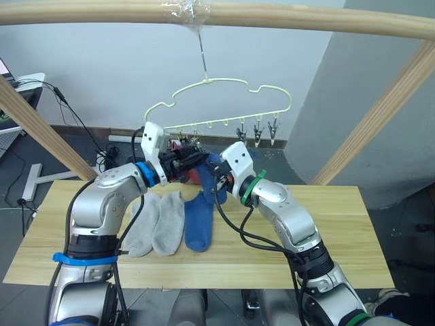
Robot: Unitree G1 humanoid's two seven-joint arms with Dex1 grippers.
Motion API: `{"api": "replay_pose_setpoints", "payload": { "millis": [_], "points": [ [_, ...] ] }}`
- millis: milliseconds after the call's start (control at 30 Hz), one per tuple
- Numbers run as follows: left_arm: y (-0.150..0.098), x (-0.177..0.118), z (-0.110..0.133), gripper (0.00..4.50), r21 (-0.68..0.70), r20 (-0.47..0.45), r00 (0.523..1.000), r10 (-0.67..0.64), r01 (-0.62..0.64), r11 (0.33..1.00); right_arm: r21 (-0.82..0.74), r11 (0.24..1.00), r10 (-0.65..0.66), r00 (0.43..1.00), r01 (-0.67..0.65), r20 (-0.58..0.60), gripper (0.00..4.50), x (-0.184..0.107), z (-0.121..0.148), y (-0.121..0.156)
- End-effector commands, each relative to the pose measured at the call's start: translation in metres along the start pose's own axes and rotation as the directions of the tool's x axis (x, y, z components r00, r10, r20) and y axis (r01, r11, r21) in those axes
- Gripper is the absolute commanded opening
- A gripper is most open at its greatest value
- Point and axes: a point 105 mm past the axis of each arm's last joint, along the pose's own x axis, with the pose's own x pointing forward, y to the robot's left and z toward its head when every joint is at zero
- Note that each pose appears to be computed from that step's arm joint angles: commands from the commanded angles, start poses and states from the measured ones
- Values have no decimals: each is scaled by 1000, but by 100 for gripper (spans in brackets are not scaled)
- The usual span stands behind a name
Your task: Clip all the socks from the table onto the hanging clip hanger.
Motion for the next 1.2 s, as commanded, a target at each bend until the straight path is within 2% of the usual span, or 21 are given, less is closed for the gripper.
{"api": "replay_pose_setpoints", "payload": {
  "millis": [33,100,233,300,467,733,1200],
  "points": [
    [0,-7,14,335,89,34,999,2,-5,996,-57,998,9,1000,-7,29,127,0,13,4],
    [1,-9,11,335,127,18,1000,2,-4,992,-95,995,-7,1000,9,21,193,-4,11,0],
    [0,-17,3,335,204,-23,1000,-13,17,979,-124,985,-118,993,119,12,193,-29,9,-19],
    [-7,-21,-2,335,245,-50,998,-48,59,968,-105,973,-203,978,207,46,193,-44,17,-30],
    [-22,-22,2,335,281,-31,989,-145,148,948,-70,944,-313,944,321,100,193,-60,36,-43],
    [-40,-7,24,335,308,42,970,-239,215,927,-17,918,-391,912,396,124,193,-39,54,-58],
    [-40,-3,36,335,310,72,972,-226,193,931,29,905,-424,892,425,160,193,-8,74,-65]
  ]
}}
